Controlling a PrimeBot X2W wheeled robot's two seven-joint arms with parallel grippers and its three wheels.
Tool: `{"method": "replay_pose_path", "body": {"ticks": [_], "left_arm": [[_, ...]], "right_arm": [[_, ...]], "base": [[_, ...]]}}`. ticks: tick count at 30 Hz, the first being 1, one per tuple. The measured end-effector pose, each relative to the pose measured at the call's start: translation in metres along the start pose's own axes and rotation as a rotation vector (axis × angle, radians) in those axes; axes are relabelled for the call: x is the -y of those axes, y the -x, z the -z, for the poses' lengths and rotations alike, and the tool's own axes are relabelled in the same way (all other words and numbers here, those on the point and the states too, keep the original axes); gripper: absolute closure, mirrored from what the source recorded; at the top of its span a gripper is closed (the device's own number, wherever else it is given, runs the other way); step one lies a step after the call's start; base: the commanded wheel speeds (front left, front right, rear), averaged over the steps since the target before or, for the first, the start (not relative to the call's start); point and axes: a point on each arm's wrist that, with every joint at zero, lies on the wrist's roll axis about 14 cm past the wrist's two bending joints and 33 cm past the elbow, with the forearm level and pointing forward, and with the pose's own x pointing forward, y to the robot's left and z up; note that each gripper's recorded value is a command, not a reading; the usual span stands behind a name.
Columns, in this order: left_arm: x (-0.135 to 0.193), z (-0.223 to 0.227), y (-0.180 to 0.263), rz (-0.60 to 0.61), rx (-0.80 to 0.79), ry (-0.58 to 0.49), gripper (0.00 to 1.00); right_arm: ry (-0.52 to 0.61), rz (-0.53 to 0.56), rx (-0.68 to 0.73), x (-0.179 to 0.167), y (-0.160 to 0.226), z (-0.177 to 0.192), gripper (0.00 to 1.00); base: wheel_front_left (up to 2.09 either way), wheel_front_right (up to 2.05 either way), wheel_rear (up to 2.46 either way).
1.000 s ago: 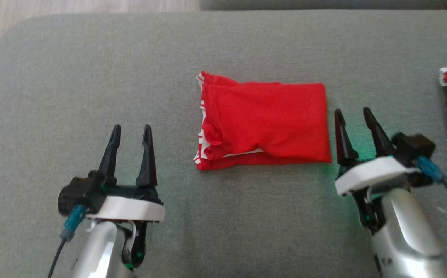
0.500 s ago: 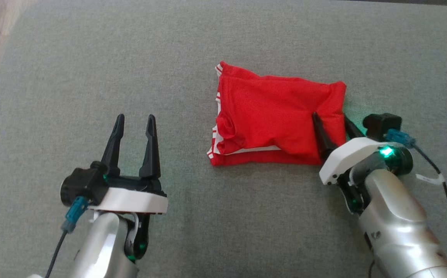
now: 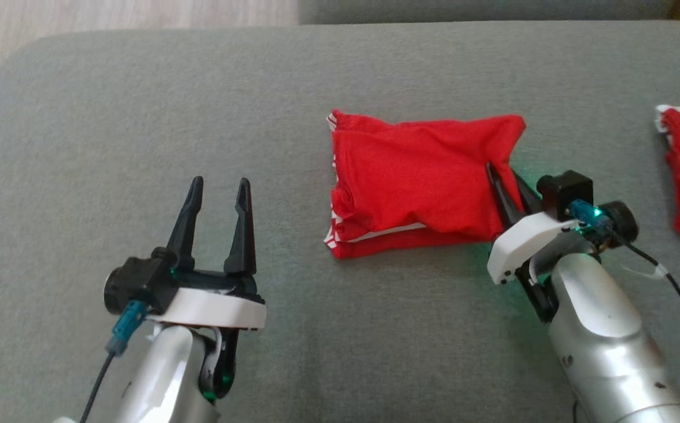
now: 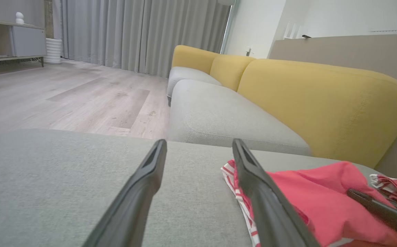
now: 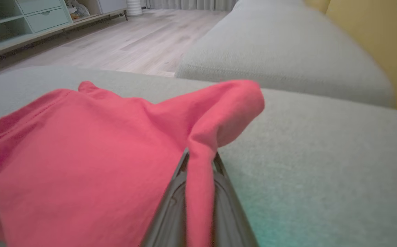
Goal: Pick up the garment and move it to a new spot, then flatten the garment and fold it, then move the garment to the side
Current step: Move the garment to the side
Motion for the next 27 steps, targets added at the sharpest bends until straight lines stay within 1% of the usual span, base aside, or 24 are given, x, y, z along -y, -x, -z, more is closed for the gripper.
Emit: {"method": "replay_pose_path", "body": {"ticks": [6, 9, 13, 17, 21, 22, 24, 27], "left_arm": [[0.036, 0.001, -0.007, 0.096, 0.001, 0.014, 0.0], [0.047, 0.003, -0.011, 0.125, -0.002, 0.018, 0.0], [0.055, 0.011, -0.018, 0.148, -0.019, 0.025, 0.0], [0.057, 0.025, -0.025, 0.162, -0.049, 0.024, 0.0], [0.056, 0.033, -0.037, 0.176, -0.061, 0.026, 0.0], [0.056, 0.033, -0.037, 0.176, -0.061, 0.026, 0.0], [0.056, 0.035, -0.042, 0.181, -0.063, 0.027, 0.0], [0.052, 0.04, -0.046, 0.178, -0.071, 0.024, 0.0]], "right_arm": [[0.168, 0.068, 0.045, 0.035, 0.018, -0.029, 1.0], [0.263, 0.119, 0.043, 0.066, 0.033, -0.039, 1.0], [0.353, 0.211, 0.002, 0.119, 0.056, -0.048, 1.0], [0.39, 0.289, -0.049, 0.163, 0.073, -0.05, 1.0], [0.409, 0.36, -0.133, 0.205, 0.087, -0.039, 1.0], [0.409, 0.36, -0.133, 0.205, 0.087, -0.039, 1.0], [0.426, 0.399, -0.165, 0.225, 0.094, -0.038, 1.0], [0.443, 0.443, -0.213, 0.246, 0.102, -0.036, 1.0]], "base": [[0.0, 0.0, 0.0], [0.0, 0.0, 0.0], [0.0, 0.0, 0.0], [0.0, 0.0, 0.0], [0.0, 0.0, 0.0], [0.0, 0.0, 0.0], [0.0, 0.0, 0.0], [0.0, 0.0, 0.0]]}}
